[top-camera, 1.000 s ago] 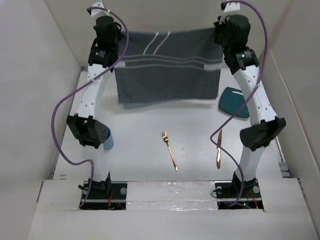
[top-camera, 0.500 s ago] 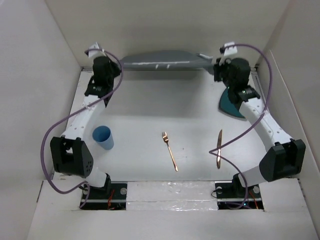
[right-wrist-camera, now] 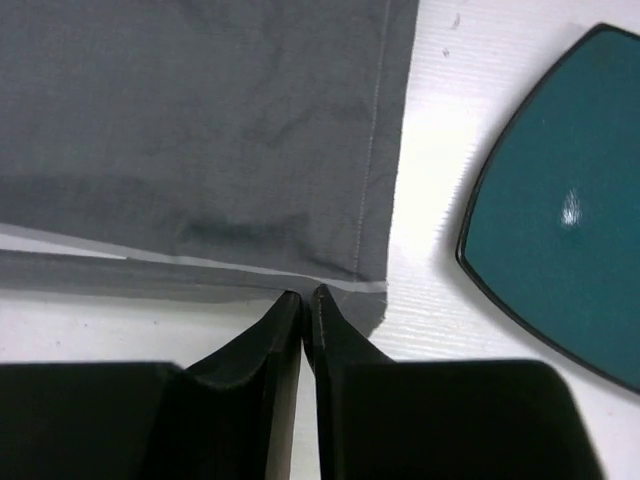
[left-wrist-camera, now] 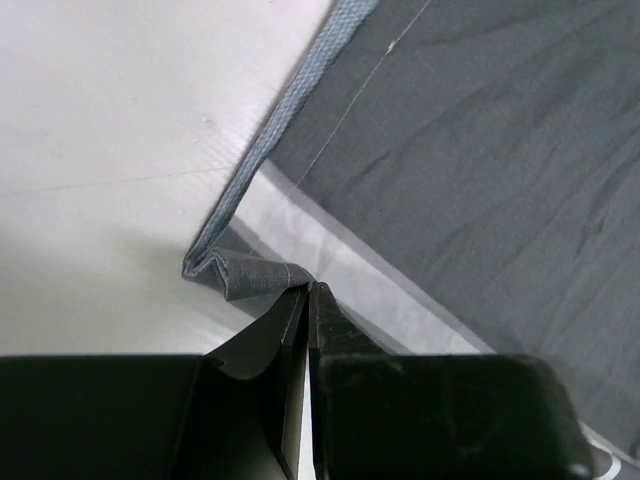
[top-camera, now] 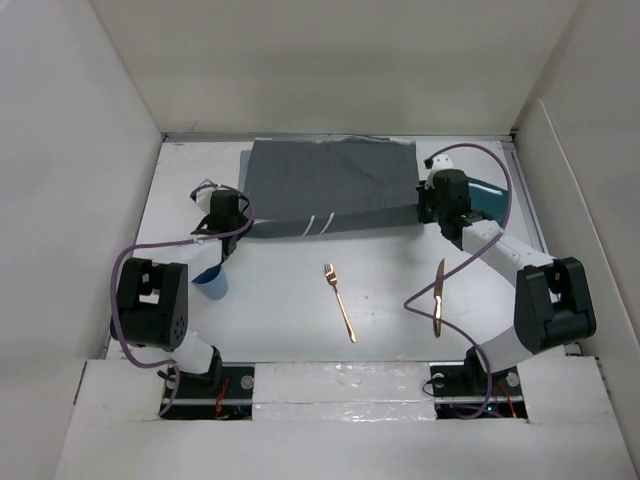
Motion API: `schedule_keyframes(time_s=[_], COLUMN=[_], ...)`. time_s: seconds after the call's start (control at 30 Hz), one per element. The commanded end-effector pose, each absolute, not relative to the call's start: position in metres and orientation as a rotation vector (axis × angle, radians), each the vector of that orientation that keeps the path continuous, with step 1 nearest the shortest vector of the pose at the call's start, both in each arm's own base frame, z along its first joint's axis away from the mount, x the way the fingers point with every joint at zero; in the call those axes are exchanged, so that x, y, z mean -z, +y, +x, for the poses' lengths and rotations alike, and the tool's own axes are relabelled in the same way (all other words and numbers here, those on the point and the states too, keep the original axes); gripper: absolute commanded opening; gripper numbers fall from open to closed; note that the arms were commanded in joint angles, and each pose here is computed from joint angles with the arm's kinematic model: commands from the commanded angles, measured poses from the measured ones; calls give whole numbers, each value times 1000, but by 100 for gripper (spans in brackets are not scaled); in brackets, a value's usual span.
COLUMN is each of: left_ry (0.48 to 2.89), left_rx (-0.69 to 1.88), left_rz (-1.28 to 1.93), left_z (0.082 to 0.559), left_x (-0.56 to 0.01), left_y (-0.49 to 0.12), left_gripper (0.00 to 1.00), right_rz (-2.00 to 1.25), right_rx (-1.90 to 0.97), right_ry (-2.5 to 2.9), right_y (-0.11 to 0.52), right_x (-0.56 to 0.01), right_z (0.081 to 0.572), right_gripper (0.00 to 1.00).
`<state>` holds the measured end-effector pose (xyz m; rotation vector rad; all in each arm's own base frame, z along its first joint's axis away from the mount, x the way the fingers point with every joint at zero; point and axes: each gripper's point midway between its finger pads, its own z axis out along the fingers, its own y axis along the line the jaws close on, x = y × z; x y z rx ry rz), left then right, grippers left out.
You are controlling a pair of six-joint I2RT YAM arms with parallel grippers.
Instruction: Set the dinner table for one person
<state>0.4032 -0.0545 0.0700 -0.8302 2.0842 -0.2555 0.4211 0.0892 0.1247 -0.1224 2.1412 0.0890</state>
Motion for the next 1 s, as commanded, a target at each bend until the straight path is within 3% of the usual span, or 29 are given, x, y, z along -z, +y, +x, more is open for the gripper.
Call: schedule_keyframes(time_s=[0.0,0.1,0.23,0.53,0.67,0.77,0.8,0.83,0.9,0.97], left_ry=[1948,1959,1978,1882,1861,1837,1840,1831,1840,1829], left_rx=[249,237,232,377,421,473,497,512,509,542], left_rz=[-891,-894,-893,-873,-846,-807,-796,-786,-771,-742], left_z=[406,401,392,358,346,339,336,334,330,328], left_x=[-93,-89,-86,-109,-119,-130,-128,-133,-132,-139], left_y=[-37,-38,-45,-50,-53,-58,-61,-62,-62,-67], left_gripper=[0,0,5,4,18,22,27,28,32,32], right_rz=[-36,-22,-4,64,81,71,55,46,26,5], right_rx=[-26,-21,4,-13,-78,-168,-212,-256,-334,-380], right_ry=[2146,2178,2231,2158,2127,2088,2101,2090,2094,2073], right_y=[74,74,66,61,67,79,86,97,115,127], right_x=[-130,-124,-114,-144,-151,-156,-153,-153,-139,-133], right_z=[416,401,381,371,365,366,363,362,348,340], right_gripper=[16,18,29,40,45,47,42,32,0,0])
